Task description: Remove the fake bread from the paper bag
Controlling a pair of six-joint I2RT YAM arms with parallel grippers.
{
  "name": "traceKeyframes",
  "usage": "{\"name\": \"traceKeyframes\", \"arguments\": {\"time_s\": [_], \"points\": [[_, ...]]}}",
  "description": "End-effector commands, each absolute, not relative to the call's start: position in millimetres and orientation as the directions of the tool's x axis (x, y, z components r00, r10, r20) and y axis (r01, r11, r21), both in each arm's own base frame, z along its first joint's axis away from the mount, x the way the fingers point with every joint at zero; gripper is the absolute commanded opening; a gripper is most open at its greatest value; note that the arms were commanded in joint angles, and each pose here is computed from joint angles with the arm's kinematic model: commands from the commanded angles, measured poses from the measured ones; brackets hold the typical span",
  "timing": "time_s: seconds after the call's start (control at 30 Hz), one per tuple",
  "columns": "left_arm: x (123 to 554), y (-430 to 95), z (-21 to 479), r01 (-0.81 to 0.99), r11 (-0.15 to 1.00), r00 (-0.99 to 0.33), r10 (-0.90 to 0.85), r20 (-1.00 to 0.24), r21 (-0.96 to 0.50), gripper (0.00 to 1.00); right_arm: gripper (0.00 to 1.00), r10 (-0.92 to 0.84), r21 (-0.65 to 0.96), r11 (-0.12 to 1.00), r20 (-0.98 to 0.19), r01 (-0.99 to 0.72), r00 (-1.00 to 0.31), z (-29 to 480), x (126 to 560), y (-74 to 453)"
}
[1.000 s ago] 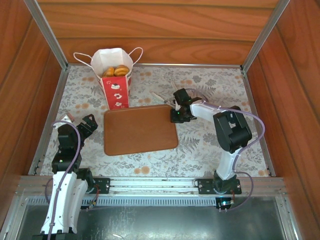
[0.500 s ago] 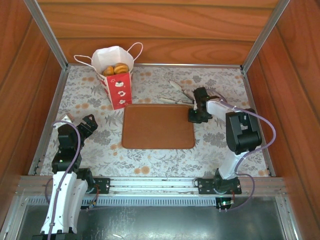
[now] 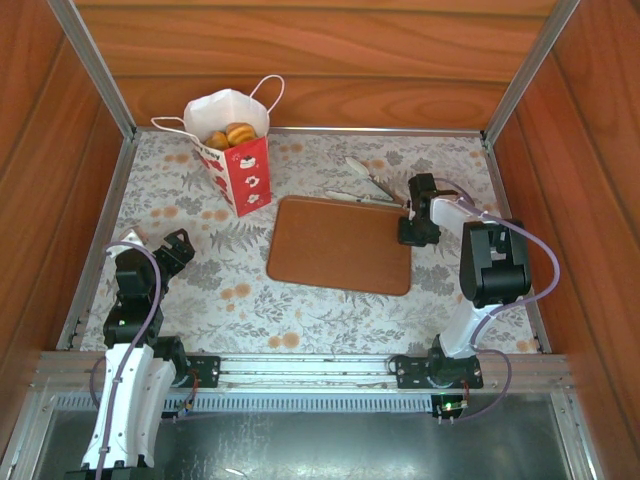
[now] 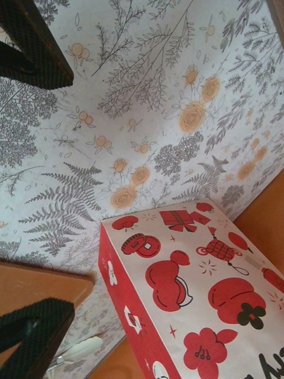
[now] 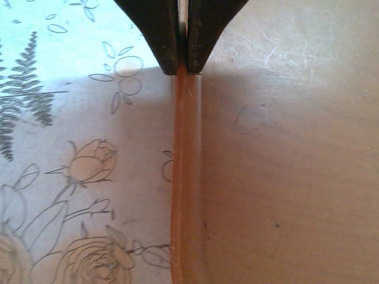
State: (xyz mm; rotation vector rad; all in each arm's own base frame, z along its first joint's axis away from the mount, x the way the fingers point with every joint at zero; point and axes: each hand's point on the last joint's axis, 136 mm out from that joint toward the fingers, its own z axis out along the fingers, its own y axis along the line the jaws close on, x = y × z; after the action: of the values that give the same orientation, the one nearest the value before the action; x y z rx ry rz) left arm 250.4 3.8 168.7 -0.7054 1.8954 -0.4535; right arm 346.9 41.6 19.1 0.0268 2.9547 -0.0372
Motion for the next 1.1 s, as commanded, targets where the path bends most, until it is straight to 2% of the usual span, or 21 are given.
{"name": "traceKeyframes", "arguments": {"time_s": [0.0,0.1,0.23,0.4,0.47,0.57,0.7,0.77,1.07], "points": [[251,2,175,-0.253,0.775,-0.324,-0.631,-0.704,-0.579,0.92,0.07,-0.067,-0.069,0.996,-0.182,-0.055,-0.981,23,345,33],[254,-1,179,-0.238,0.785,-0.344,-0.619,-0.706,-0.572,0.84,0.07,-0.05,0.011,0.998,-0.211,-0.054,-0.976,23,358,47],[260,-7,186,-0.207,0.799,-0.379,-0.597,-0.707,-0.565,0.77,0.06,-0.009,-0.006,1.0,-0.185,-0.008,-0.983,18,369,44],[268,-14,200,-0.168,0.809,-0.406,-0.578,-0.708,-0.564,0.66,0.07,-0.029,0.001,1.0,-0.176,-0.03,-0.984,17,379,46],[272,-15,204,-0.165,0.813,-0.411,-0.572,-0.71,-0.559,0.66,0.12,-0.038,0.021,0.999,-0.156,-0.041,-0.987,21,378,50],[277,-15,208,-0.165,0.818,-0.421,-0.563,-0.711,-0.55,0.66,0.25,-0.017,0.025,0.999,-0.136,-0.021,-0.991,39,376,49],[283,-16,212,-0.161,0.82,-0.43,-0.559,-0.709,-0.549,0.66,0.36,-0.022,0.063,0.997,-0.26,-0.04,-0.965,76,399,53],[286,-16,214,-0.157,0.822,-0.433,-0.555,-0.71,-0.547,0.66,0.38,-0.039,0.074,0.995,-0.3,-0.063,-0.953,83,415,56],[291,-23,224,-0.123,0.815,-0.445,-0.555,-0.703,-0.566,0.66,0.41,-0.103,0.1,0.985,-0.33,-0.143,-0.938,77,489,73]]}}
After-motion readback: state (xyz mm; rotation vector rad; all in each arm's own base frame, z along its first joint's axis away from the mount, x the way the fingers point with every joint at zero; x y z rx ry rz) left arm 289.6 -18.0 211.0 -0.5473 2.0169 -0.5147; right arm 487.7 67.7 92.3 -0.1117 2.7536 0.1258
